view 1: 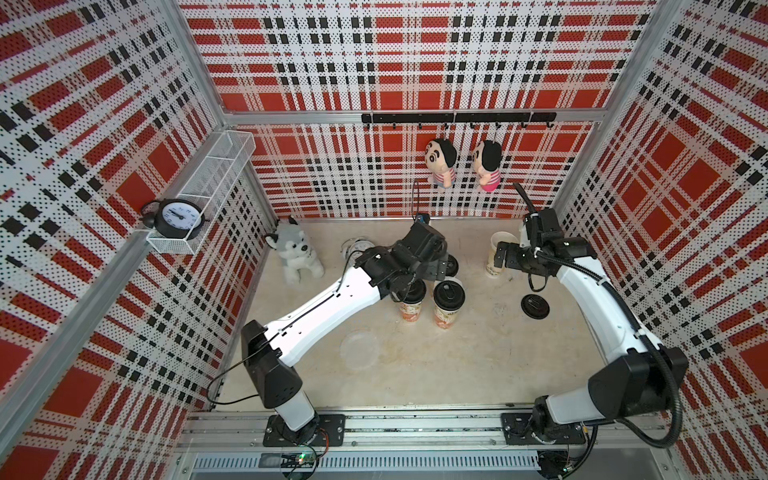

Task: Put the leak-proof paper on the milk tea cups
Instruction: Pick up the cup at the center of the board, then place the cup at the center of the board.

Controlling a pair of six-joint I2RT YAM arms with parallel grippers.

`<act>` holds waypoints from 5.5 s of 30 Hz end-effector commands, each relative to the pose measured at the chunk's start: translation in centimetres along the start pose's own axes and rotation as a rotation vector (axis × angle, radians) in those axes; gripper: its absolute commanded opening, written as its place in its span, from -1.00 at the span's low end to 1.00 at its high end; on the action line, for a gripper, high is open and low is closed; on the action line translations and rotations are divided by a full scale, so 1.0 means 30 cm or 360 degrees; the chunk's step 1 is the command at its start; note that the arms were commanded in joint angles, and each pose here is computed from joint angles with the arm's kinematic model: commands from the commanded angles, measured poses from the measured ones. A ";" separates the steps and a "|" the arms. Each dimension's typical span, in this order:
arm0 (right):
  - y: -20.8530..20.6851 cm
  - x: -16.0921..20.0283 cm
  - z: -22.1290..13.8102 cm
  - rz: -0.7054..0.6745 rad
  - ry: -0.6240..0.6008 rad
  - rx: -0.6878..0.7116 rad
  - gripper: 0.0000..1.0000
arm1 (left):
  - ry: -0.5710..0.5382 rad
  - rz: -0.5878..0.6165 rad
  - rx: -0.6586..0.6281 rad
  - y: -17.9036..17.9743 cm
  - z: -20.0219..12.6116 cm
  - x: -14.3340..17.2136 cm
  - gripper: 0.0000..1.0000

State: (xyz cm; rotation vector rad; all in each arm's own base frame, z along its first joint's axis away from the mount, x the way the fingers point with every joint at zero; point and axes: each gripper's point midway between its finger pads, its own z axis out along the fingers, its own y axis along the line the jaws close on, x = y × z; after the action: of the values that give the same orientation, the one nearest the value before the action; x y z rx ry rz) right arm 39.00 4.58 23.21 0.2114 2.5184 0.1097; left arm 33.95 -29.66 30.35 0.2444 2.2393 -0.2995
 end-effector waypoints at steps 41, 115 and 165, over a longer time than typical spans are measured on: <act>-0.053 -0.199 0.309 -0.0086 0.0133 0.0219 0.99 | -0.0150 -0.0262 -0.0069 0.211 -0.044 -0.066 0.96; 0.444 0.715 -0.294 -0.0705 0.0084 -0.0369 0.60 | 0.0071 -0.0548 -0.0272 0.424 -0.140 0.309 0.96; 0.718 0.511 -0.396 -0.0804 -0.0246 -0.0551 0.98 | 0.0785 -0.0821 -0.0688 0.671 0.042 0.995 0.23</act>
State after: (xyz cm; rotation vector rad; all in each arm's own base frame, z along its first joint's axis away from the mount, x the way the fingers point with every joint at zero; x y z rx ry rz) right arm 21.97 29.62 26.35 -0.5384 2.2952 0.3148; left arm 21.36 -9.06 3.95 -0.4897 2.7948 -0.0123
